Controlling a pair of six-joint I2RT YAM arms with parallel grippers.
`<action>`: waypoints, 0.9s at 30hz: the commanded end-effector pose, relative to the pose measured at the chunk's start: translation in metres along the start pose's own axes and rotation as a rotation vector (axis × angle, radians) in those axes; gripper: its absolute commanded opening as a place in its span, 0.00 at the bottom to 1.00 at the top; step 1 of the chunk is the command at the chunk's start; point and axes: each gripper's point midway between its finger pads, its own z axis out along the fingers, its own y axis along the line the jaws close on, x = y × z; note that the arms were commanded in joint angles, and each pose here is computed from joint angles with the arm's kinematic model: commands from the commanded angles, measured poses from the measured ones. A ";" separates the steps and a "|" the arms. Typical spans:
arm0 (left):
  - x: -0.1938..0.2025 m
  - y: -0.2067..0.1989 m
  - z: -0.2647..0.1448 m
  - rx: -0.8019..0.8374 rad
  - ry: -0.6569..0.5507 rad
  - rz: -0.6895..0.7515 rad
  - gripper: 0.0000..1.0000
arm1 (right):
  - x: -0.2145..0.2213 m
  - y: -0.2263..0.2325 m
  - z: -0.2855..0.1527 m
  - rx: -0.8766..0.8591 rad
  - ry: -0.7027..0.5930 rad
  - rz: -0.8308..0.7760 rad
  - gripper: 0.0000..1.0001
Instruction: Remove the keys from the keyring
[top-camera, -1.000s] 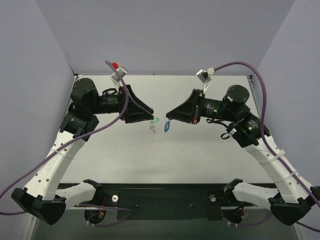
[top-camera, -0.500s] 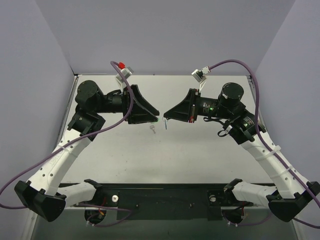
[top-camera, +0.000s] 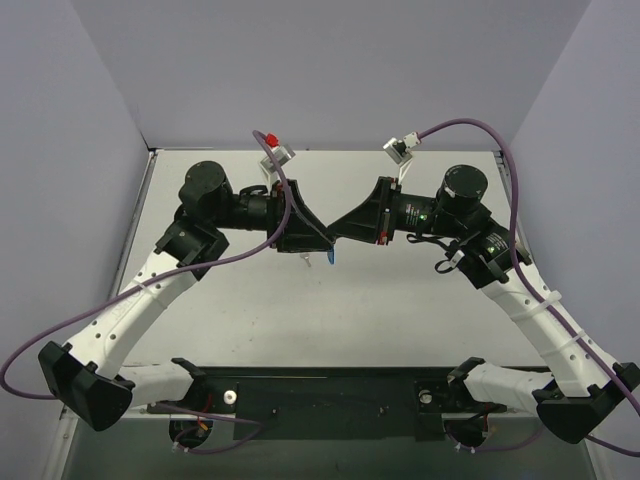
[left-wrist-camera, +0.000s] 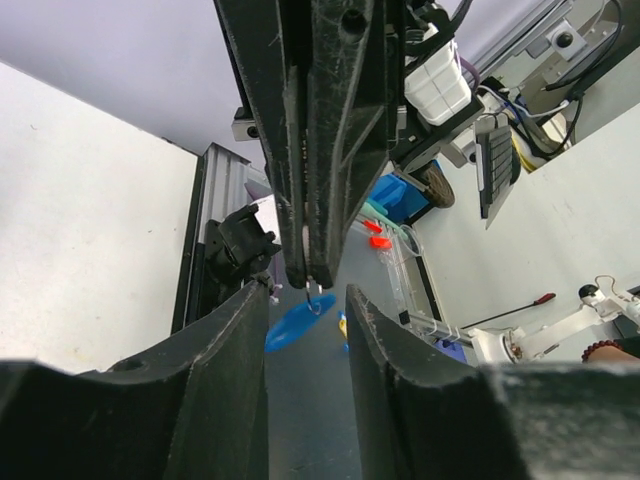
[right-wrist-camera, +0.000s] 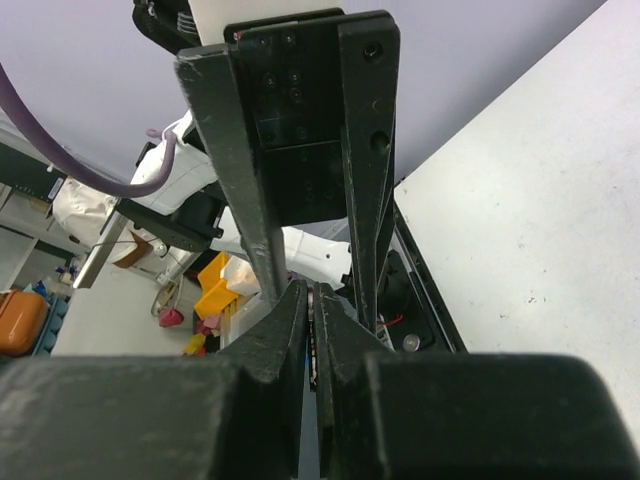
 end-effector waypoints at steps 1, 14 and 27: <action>-0.009 -0.009 0.006 0.013 -0.007 0.072 0.42 | -0.018 0.021 -0.001 -0.065 -0.044 -0.070 0.00; -0.021 -0.007 0.010 -0.037 -0.103 0.043 0.00 | -0.009 0.012 0.002 -0.048 -0.031 -0.060 0.00; -0.051 0.011 -0.010 -0.182 -0.489 -0.123 0.00 | -0.020 -0.028 0.021 0.101 -0.199 -0.008 0.00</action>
